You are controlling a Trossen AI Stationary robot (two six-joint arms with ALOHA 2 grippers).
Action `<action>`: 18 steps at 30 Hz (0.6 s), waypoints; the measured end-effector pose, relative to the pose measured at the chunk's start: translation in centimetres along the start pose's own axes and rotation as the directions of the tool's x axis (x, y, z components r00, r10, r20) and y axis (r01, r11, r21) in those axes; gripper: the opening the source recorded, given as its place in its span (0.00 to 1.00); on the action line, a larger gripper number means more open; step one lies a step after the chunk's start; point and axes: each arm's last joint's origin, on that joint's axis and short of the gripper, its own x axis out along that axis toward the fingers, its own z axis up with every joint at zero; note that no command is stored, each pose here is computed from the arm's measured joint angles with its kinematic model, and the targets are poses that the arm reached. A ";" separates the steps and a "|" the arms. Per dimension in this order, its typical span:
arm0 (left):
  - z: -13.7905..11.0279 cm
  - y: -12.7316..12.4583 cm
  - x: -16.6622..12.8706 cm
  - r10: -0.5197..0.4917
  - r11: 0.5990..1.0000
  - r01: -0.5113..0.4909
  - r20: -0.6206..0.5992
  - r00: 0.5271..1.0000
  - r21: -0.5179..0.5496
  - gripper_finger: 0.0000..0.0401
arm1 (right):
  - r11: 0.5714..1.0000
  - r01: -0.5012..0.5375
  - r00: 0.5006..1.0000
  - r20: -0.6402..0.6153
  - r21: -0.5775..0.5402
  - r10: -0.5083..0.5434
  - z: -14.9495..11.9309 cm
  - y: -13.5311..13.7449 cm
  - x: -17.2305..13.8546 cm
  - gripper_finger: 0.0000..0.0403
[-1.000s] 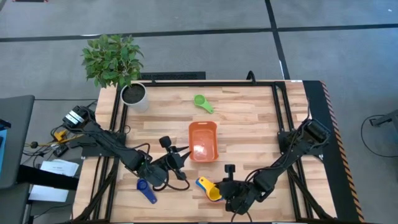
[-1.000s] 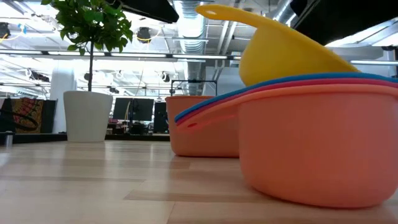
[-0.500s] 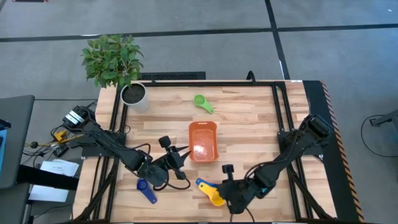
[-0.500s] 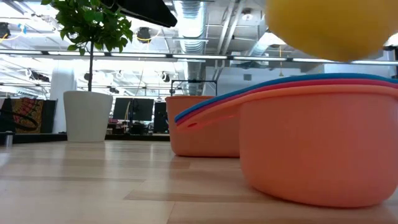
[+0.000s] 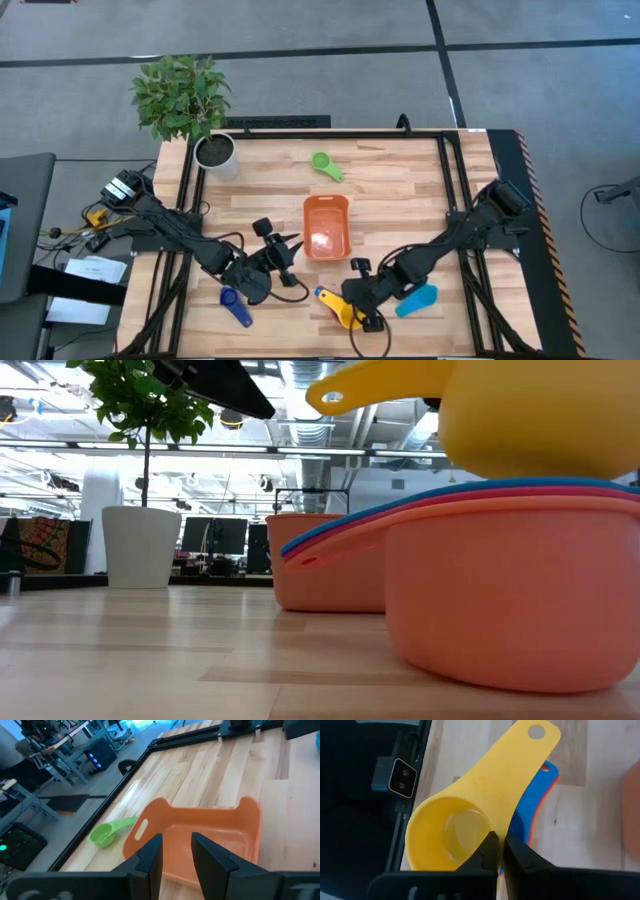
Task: Nest measuring cups in basket
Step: Stack the yellow measuring cup on top of the blue measuring cup
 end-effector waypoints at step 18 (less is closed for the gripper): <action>-0.4 0.1 0.0 0.004 1.000 -0.004 -0.023 1.000 -0.001 0.23 | 0.997 -0.048 0.999 -0.004 0.055 0.048 1.1 -2.0 0.1 0.10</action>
